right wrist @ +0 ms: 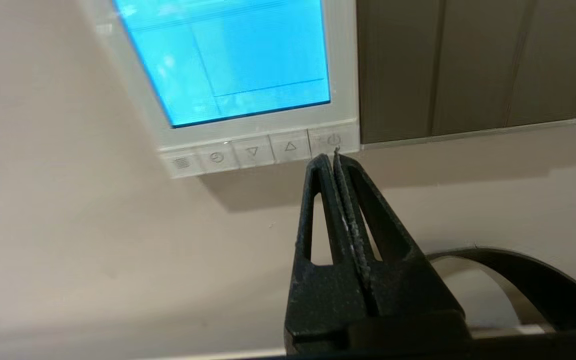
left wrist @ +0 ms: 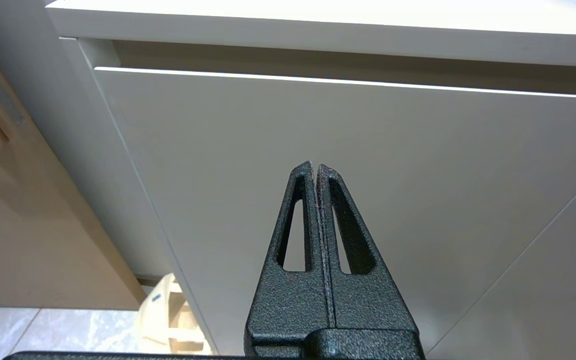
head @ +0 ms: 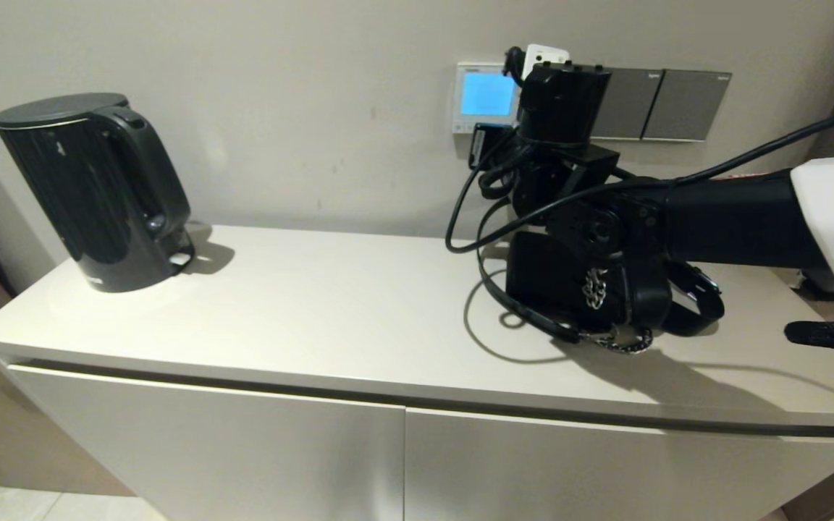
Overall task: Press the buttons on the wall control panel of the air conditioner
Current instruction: Turn off the central air conditioner
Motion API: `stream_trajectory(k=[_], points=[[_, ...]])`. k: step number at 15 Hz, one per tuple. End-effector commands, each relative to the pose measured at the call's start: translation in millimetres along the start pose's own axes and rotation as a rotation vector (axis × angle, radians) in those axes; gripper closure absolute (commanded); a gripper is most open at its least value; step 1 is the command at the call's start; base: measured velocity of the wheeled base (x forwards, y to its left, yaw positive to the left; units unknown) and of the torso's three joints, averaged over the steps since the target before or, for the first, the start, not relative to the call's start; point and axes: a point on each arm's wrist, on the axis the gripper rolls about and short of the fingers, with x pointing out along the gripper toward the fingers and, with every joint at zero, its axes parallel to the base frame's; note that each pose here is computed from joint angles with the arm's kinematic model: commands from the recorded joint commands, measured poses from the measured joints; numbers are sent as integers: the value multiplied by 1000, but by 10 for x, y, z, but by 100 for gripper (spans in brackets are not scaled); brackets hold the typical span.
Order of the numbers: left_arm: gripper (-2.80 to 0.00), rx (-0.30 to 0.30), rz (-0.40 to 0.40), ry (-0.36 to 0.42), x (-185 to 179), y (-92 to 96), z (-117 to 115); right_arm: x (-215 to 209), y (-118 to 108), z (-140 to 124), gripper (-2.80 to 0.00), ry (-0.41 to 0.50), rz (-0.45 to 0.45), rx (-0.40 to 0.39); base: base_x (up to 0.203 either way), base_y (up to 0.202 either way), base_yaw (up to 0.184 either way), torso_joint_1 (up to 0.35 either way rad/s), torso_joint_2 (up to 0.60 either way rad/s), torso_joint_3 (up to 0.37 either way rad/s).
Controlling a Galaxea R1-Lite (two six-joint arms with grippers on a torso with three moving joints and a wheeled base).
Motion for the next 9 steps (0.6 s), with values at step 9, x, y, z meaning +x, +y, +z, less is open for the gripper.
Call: stream_trajectory(k=[9], points=[[0, 0, -1, 7, -1, 0, 0, -848, -709, 784, 0, -44, -32, 27, 0, 0, 0, 0, 0, 0]])
